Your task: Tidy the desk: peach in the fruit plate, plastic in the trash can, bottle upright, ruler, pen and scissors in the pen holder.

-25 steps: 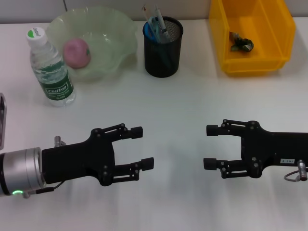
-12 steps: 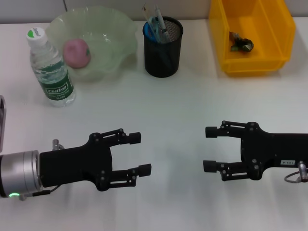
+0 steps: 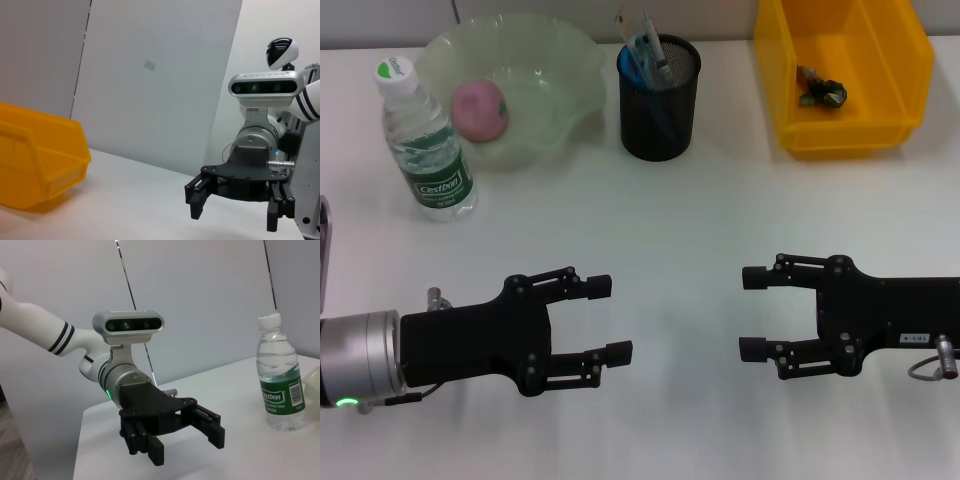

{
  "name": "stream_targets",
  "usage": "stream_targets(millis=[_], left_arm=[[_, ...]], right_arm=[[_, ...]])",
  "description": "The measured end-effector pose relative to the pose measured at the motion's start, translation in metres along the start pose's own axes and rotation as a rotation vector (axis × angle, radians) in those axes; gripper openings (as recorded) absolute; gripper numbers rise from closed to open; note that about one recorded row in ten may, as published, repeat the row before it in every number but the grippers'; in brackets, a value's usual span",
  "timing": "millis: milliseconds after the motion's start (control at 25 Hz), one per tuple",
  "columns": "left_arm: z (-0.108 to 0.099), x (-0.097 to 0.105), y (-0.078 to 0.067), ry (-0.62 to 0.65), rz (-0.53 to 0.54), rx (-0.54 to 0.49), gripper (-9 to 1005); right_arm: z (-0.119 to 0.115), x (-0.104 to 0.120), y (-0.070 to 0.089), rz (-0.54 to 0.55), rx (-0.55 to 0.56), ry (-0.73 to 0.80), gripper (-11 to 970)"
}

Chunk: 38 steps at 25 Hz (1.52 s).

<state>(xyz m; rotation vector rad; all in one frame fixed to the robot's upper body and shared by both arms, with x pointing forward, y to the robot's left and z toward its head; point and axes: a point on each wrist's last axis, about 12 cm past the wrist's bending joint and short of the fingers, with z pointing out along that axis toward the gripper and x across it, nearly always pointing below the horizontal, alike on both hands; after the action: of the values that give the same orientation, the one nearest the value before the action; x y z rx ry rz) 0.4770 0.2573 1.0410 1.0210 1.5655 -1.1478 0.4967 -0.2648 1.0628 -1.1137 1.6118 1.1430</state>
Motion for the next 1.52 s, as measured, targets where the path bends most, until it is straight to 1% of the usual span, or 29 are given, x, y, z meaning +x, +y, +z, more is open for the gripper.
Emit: stream_targets(millis=[1520], left_arm=[[0.0011, -0.003, 0.003, 0.0, 0.003, -0.005, 785]], right_arm=[[0.0021, -0.005, -0.0034, -0.014, -0.016, 0.013, 826]])
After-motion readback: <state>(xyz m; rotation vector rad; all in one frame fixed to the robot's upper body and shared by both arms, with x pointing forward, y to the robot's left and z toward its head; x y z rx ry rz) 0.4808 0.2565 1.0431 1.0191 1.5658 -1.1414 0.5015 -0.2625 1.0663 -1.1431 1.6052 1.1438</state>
